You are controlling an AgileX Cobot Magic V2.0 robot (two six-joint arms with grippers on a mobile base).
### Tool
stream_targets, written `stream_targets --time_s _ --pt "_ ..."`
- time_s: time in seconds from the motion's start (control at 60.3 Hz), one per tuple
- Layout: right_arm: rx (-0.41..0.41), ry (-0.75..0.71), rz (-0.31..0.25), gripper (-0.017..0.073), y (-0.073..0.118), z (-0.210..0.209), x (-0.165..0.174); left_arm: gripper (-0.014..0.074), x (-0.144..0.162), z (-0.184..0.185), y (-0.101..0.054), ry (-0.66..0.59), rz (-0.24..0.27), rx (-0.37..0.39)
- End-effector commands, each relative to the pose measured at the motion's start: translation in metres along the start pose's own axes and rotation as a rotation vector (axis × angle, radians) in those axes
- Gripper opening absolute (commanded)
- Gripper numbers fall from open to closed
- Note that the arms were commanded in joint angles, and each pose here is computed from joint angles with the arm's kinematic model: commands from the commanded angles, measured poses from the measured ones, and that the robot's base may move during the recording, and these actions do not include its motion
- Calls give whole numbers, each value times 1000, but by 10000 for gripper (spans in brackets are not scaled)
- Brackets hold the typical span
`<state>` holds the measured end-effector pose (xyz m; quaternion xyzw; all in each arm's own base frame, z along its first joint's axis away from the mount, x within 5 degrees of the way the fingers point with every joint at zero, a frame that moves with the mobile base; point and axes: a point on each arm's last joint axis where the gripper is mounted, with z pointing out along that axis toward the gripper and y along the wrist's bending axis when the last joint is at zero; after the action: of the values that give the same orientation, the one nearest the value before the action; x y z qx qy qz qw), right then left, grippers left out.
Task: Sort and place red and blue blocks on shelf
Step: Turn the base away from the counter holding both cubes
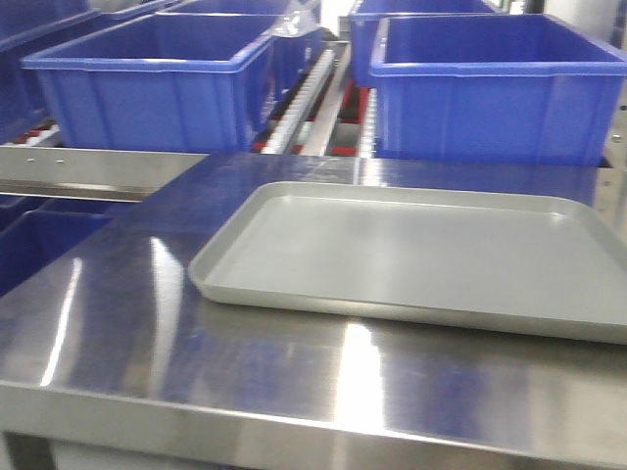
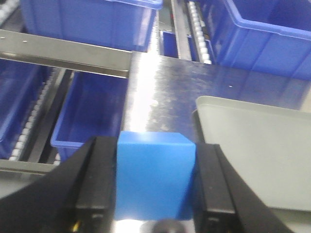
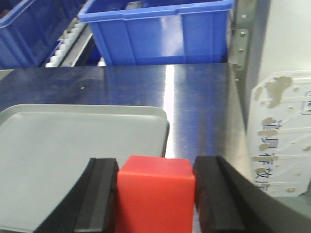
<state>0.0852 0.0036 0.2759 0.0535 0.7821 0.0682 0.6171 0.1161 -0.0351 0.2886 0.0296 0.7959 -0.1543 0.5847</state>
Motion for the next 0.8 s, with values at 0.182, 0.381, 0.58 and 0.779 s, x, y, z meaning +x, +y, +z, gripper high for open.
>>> stream_targets --time_s 0.182,0.381,0.58,0.779 --pt "-8 -116 -11 51 2 -3 -17 122 -18 -3 -4 -118 4 23" --pt "-8 -116 -11 51 2 -3 -17 122 -18 -3 -4 -118 4 23" --pt "-8 -116 -11 51 2 -3 -17 122 -18 -3 -4 -118 4 23" --pt "-8 -116 -11 51 2 -3 -17 122 -18 -3 -4 -118 4 23"
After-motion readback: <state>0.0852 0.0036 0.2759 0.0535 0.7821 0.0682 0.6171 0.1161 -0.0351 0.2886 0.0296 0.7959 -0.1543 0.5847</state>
